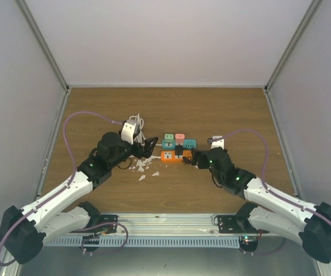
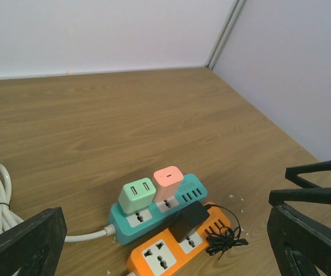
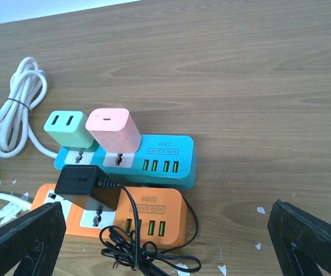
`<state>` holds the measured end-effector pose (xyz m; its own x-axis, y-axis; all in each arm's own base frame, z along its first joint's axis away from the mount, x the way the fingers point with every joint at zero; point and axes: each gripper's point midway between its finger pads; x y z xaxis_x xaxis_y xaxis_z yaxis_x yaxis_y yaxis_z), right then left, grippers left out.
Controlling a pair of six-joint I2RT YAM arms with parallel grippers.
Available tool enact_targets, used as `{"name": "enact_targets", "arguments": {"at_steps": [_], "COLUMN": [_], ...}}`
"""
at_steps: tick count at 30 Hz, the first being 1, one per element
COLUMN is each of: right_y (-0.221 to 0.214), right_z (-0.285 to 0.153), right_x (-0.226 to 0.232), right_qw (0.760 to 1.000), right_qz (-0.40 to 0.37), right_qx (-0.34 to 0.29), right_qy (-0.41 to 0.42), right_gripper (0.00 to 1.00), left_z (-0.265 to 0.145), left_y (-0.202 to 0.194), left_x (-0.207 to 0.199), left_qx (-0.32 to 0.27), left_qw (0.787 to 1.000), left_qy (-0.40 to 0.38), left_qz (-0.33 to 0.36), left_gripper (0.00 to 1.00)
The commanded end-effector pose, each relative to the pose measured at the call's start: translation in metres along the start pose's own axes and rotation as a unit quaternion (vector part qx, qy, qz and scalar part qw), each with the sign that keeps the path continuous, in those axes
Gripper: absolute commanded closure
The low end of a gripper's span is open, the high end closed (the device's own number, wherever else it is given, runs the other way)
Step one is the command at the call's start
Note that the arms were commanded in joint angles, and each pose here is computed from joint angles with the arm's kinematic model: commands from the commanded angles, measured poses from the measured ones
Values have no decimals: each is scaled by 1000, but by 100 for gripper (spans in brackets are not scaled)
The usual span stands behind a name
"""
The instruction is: Insert the plug
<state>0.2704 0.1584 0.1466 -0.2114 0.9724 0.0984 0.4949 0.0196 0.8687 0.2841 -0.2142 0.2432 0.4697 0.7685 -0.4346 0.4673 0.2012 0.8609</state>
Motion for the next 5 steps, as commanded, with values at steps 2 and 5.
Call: {"name": "enact_targets", "arguments": {"at_steps": [2,5], "right_y": [0,-2], "right_z": [3,5], "right_x": [-7,-10], "right_qw": [1000,999], "right_qz": [-6,-9], "right_qx": [-9,-6], "right_qy": [-20,-31], "right_gripper": [0,1], "left_z": [-2,1], "left_y": [19,14], "left_x": [-11,-12], "left_qx": [-13,-15], "left_qw": [999,998], "left_qy": [-23,-37], "left_qz": [39,41], "left_gripper": [1,1]}}
Point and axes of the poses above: each gripper's point midway between its finger pads, its own z axis out along the fingers, its own x axis along the line the jaws close on, y = z × x, and after that the axes turned 8 degrees about -z, right-handed
